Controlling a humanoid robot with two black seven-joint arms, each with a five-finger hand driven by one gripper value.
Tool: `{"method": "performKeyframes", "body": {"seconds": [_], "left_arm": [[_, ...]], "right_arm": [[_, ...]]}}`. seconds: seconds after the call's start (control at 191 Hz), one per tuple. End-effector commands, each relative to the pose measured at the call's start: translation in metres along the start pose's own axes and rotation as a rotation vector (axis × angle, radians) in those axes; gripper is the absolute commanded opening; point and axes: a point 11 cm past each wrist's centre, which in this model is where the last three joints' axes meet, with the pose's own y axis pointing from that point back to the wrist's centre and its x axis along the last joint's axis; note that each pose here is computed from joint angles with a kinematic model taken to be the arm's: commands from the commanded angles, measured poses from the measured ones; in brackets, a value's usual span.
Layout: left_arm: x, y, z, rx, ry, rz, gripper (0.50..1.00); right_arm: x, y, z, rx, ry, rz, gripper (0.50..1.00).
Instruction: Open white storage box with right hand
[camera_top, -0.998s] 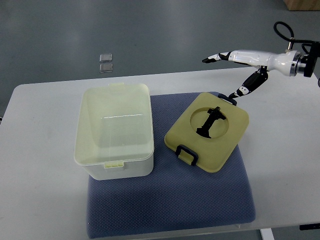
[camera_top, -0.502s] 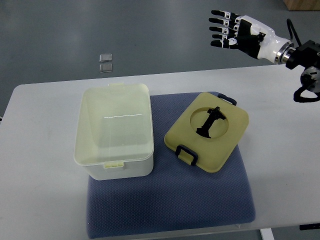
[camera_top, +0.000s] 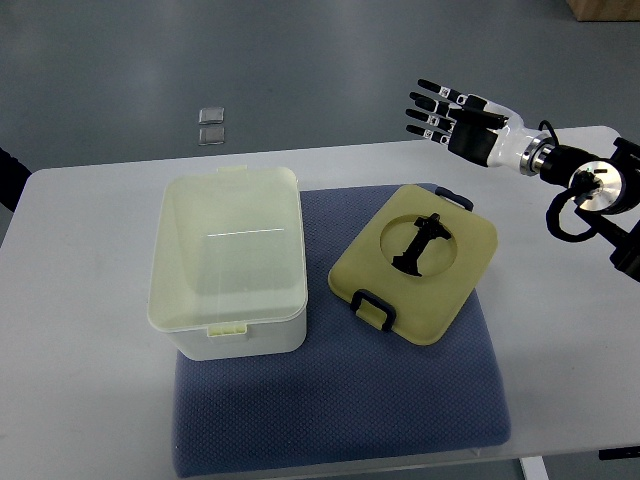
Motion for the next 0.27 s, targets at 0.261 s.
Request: {"method": "performKeyframes", "body": {"seconds": [0.261], "left_arm": [[0.0, 0.0, 0.0, 0.0, -0.001, -0.002, 1.0]], "right_arm": [[-0.008, -0.006, 0.025, 0.014, -0.051, -0.026, 0.932]]}}
